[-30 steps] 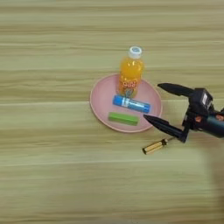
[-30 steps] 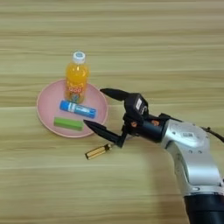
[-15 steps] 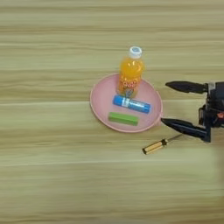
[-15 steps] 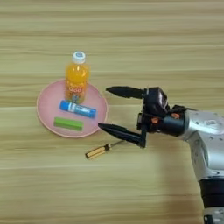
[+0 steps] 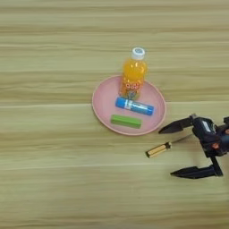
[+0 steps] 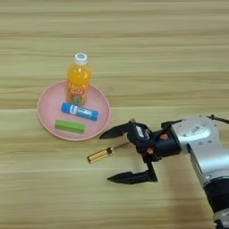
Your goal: Move the objects on the table
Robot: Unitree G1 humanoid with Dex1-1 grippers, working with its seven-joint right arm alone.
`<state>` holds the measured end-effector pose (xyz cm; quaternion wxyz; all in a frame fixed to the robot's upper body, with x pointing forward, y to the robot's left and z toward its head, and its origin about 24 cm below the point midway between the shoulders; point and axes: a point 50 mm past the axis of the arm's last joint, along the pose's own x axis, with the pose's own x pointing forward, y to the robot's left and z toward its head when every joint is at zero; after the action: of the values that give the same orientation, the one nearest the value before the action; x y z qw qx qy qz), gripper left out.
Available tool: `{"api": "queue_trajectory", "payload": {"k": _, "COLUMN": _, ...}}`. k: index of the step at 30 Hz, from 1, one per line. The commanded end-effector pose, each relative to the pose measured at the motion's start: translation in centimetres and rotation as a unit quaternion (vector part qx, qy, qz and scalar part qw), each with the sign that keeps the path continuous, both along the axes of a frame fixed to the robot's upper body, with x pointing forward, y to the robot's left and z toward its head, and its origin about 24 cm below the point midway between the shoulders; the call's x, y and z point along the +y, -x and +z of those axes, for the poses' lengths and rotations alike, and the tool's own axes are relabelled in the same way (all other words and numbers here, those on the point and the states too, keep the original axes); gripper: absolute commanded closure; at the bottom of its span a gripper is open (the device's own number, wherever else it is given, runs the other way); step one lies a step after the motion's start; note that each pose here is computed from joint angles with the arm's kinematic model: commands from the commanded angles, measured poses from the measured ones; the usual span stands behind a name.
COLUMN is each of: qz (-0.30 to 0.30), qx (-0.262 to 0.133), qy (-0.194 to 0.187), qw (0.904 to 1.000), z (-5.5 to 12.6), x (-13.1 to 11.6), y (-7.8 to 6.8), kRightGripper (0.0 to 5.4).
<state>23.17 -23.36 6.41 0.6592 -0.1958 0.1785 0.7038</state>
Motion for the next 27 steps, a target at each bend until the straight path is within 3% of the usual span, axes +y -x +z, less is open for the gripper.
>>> {"api": "queue_trajectory", "payload": {"k": 1, "qz": 0.011, "qx": -0.063, "qy": 0.033, "qw": 0.9974, "z": 2.7, "x": -0.8, "y": -1.4, "kRightGripper": 0.03}}
{"api": "queue_trajectory", "payload": {"k": 21, "qz": 0.002, "qx": -0.090, "qy": 0.140, "qw": 0.9860, "z": 0.1, "x": -0.5, "y": -2.8, "kRightGripper": 0.03}}
{"api": "queue_trajectory", "payload": {"k": 27, "qz": 0.010, "qx": -0.098, "qy": 0.149, "qw": 0.9839, "z": -0.1, "x": -0.4, "y": -3.0, "kRightGripper": 0.65}}
